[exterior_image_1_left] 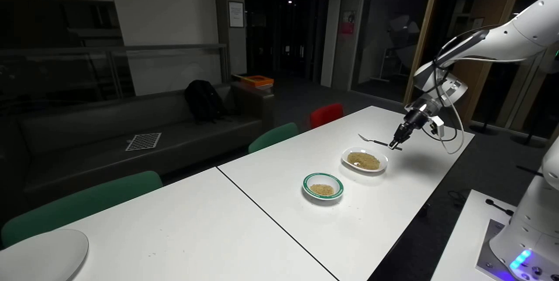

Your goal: Use the silver spoon to spoon out some contents from the bowl on the left and place them in the bowl on the right

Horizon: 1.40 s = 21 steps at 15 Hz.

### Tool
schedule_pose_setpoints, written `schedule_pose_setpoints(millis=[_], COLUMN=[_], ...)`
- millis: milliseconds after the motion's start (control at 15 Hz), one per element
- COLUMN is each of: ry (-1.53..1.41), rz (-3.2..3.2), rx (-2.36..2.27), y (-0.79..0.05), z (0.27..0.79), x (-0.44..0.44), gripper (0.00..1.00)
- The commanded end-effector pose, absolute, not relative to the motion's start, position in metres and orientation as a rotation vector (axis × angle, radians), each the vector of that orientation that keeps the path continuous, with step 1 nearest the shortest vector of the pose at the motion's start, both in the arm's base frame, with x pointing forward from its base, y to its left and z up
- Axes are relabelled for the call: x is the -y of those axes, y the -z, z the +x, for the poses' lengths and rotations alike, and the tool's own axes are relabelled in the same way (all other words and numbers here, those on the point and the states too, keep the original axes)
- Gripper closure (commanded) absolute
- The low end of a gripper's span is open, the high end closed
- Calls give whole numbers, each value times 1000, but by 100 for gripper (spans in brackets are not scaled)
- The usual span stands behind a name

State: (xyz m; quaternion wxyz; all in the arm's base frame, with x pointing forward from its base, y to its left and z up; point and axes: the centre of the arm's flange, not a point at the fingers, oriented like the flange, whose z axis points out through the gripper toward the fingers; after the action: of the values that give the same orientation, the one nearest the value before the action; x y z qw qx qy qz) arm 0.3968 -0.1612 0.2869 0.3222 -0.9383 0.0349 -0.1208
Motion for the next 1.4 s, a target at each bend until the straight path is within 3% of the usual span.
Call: schedule_pose_setpoints(millis=[0,1267,1333], ry=[347,360,358], rz=[-2416,-2402,-2403], rx=[-72,-91,-89], y=[-290,-294,-293], z=[404,400,400], x=[175,180,179], gripper=[97,97,89])
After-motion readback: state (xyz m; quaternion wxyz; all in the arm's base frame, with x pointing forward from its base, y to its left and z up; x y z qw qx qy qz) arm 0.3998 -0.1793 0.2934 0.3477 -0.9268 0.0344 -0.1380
